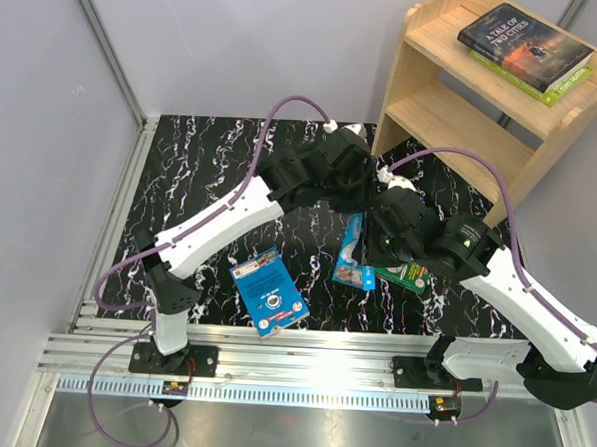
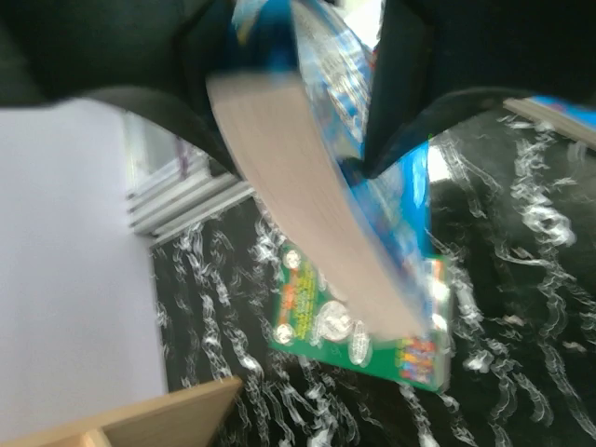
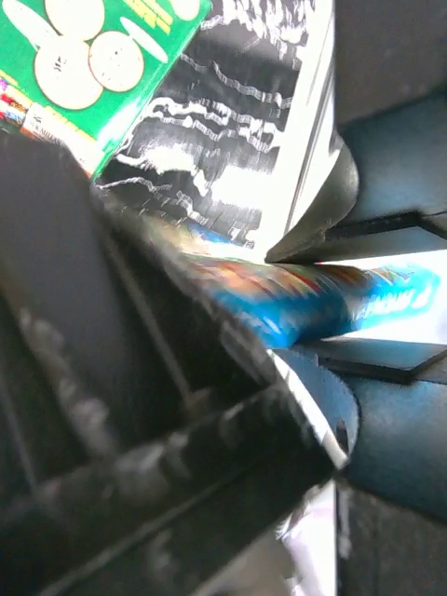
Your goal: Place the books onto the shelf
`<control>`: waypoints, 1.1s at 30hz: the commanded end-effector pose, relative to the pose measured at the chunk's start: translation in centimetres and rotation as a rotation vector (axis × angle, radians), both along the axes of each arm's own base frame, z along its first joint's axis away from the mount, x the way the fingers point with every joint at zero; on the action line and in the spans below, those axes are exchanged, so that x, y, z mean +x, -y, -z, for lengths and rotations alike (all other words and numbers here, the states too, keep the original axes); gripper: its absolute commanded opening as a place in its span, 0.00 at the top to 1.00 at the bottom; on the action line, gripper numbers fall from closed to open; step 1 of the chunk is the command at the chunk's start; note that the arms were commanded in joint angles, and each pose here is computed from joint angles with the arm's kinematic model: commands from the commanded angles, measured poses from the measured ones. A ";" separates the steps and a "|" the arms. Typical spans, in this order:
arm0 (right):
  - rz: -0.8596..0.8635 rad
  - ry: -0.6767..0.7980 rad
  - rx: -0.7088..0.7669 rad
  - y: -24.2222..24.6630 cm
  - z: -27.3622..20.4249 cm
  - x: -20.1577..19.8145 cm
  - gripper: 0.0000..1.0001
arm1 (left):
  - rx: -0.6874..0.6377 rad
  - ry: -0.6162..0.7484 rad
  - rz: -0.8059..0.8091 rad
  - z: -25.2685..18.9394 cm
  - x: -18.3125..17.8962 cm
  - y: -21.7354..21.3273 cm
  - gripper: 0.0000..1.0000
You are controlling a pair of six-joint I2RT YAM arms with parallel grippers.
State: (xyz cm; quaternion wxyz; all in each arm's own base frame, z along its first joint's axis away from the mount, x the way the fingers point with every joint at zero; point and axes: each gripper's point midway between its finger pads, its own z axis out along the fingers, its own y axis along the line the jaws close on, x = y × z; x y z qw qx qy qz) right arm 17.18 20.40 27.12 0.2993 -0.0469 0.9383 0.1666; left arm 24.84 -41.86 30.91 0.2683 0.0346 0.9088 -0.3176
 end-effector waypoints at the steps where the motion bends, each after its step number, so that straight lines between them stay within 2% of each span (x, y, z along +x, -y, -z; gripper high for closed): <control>1: 0.365 0.072 0.066 3.8 -2.2 2.5 1.00 | -0.022 0.099 0.110 -6.4 -3.6 -6.6 0.36; 2: 0.388 0.081 0.061 4.3 -2.5 2.6 1.00 | -0.042 0.123 0.107 -7.5 -4.1 -7.6 0.22; 3: 0.411 0.090 0.049 5.0 -3.0 2.5 1.00 | -0.016 0.139 0.080 -7.0 -3.5 -8.8 0.15; 5: 0.469 0.132 0.023 6.0 -3.8 3.2 1.00 | -0.038 0.178 0.036 -8.3 -3.6 -11.2 0.06; 6: 0.488 0.149 0.018 6.6 -4.6 3.3 1.00 | -0.028 0.169 -0.010 -7.8 -2.5 -12.6 0.05; 10: 0.600 0.252 -0.056 8.3 -6.4 5.2 1.00 | -0.055 0.162 -0.115 -8.3 -1.4 -17.6 0.03; 12: 0.616 0.303 -0.068 8.2 -6.9 6.3 1.00 | -0.054 0.203 -0.155 -8.7 -0.8 -19.7 0.01; 13: 0.599 0.341 -0.113 8.3 -7.0 7.1 1.00 | -0.032 0.198 -0.157 -7.8 -0.6 -20.1 0.01; 15: 0.579 0.385 -0.094 7.2 -7.8 8.5 1.00 | -0.017 0.202 -0.148 -6.9 -0.1 -20.5 0.01; 17: 0.527 0.381 -0.107 5.9 -7.6 9.4 1.00 | -0.036 0.140 -0.053 -5.2 -0.6 -19.0 0.01; 20: 0.351 0.339 0.027 1.1 -7.3 9.8 1.00 | -0.116 0.049 0.061 -3.6 -1.3 -16.4 0.01; 22: 0.230 0.327 0.212 -2.4 -8.3 9.0 1.00 | -0.182 -0.030 0.090 -2.0 -1.4 -15.0 0.01; 25: 0.229 0.384 0.407 -2.5 -11.2 7.9 1.00 | -0.200 -0.100 0.073 1.0 -0.7 -14.3 0.03; 28: 0.265 0.469 0.487 -0.3 -14.5 6.9 1.00 | -0.141 -0.174 0.085 4.4 -0.1 -13.9 0.09; 33: 0.244 0.494 0.467 0.9 -17.2 6.0 1.00 | -0.089 -0.266 0.110 8.5 0.4 -12.5 0.12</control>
